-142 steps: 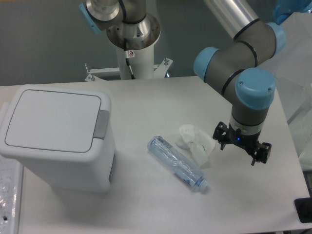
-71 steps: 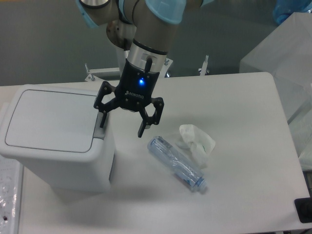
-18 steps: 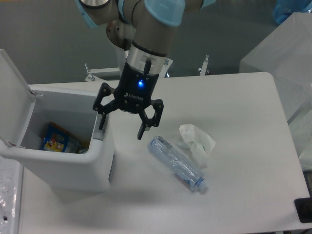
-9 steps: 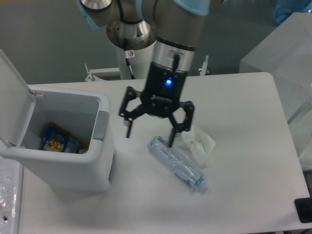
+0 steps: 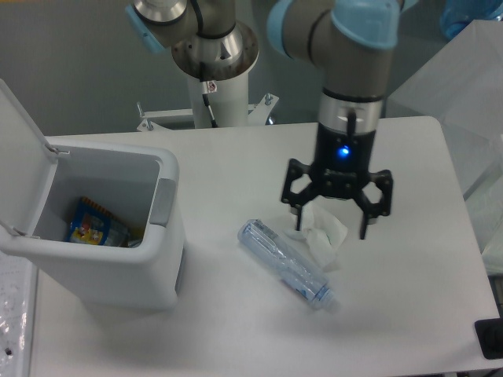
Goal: Open the trash can
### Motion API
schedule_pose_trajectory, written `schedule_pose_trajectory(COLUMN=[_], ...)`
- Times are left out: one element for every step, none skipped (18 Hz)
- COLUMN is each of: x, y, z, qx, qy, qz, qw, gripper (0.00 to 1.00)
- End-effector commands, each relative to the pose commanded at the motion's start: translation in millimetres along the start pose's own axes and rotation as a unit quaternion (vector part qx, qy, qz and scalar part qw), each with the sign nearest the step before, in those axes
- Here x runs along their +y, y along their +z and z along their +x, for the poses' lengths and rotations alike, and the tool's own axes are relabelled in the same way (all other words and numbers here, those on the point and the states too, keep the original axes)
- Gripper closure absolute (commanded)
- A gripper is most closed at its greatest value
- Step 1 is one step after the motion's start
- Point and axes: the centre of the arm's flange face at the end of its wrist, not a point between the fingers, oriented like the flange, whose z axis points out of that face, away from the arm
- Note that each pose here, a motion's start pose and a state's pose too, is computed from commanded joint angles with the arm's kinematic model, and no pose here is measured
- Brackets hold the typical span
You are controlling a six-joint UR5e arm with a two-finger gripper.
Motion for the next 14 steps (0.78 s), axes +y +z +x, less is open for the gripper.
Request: schedule_pose_trajectory(x=[3, 6, 8, 15, 19, 22, 27, 31, 34, 39, 42, 43, 44, 46], y=[0, 7, 8, 10, 14, 18, 21, 23, 24, 26, 30, 32, 34, 37], z=[-7, -10, -13, -20, -23, -24, -26, -29, -31, -32, -33, -32, -33, -34], qx=[-0.002, 0.002, 0.001, 0.001, 0.004, 0.006, 0.003, 0.0, -0.001, 0.004, 0.012, 0.017, 0.019, 0.019], qy=[0.0, 0.013, 0.025, 0.035, 0.052, 0.074, 0.097, 0.115, 0.126, 0.13, 0.134, 0.142, 0.15, 0.156], qz=[-0.001, -0.005, -0.007, -0.01, -0.015, -0.021, -0.036, -0.057, -0.077, -0.094, -0.106, -0.111, -0.117, -0.123], qw=[1.0, 0.9999, 0.9997, 0.9993, 0.9985, 0.997, 0.9947, 0.9918, 0.989, 0.987, 0.9852, 0.9835, 0.9817, 0.9798], gripper=[0.0, 0.0, 0.0, 0.0, 0.0, 0.0, 0.0, 0.0, 0.0, 0.0, 0.0, 0.0, 0.0, 0.0])
